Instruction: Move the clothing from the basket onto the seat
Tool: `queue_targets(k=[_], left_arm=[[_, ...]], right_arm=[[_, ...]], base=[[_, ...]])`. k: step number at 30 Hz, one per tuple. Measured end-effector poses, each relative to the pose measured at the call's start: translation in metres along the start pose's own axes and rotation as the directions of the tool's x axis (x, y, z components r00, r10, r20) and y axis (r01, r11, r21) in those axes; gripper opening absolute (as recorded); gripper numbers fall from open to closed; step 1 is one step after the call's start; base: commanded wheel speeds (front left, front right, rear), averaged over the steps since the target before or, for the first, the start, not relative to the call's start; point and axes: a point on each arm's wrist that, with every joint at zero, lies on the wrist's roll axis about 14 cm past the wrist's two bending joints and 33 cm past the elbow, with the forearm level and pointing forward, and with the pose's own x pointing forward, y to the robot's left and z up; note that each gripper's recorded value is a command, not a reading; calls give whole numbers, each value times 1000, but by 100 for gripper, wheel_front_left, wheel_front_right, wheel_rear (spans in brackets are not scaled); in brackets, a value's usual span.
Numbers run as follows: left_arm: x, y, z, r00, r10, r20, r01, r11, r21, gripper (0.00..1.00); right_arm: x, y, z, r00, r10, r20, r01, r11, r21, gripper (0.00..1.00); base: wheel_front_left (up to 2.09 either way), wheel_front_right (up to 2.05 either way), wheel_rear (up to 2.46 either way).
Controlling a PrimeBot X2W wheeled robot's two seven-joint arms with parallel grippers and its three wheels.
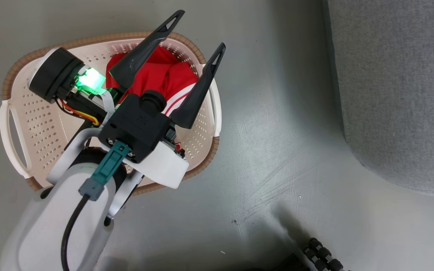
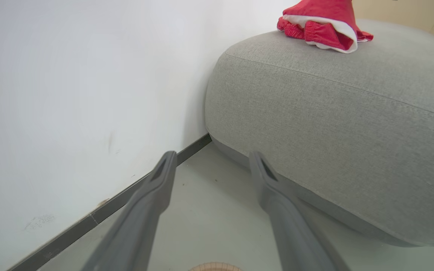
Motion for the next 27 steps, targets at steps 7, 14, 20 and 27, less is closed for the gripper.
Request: queue_targets(k=[7, 14, 20, 27], left_arm=[[2, -2, 4, 1000, -4, 15, 4, 1000, 5, 100], [3, 1, 18, 998, 6, 55, -8, 1000, 24, 100], [2, 8, 38, 993, 43, 111, -47, 998, 41, 100], [-8, 21, 55, 982, 113, 151, -121, 991, 48, 100]], right_arm=[[-7, 5, -2, 1000, 9, 11, -9, 1000, 4, 100], [-20, 5, 2, 999, 8, 48, -9, 1000, 27, 100], [-37, 21, -7, 998, 49, 44, -50, 998, 23, 100], [-53, 37, 5, 992, 85, 94, -89, 995, 46, 100]], base=[[0, 0, 0], [0, 0, 0], [0, 0, 0], [0, 0, 0]])
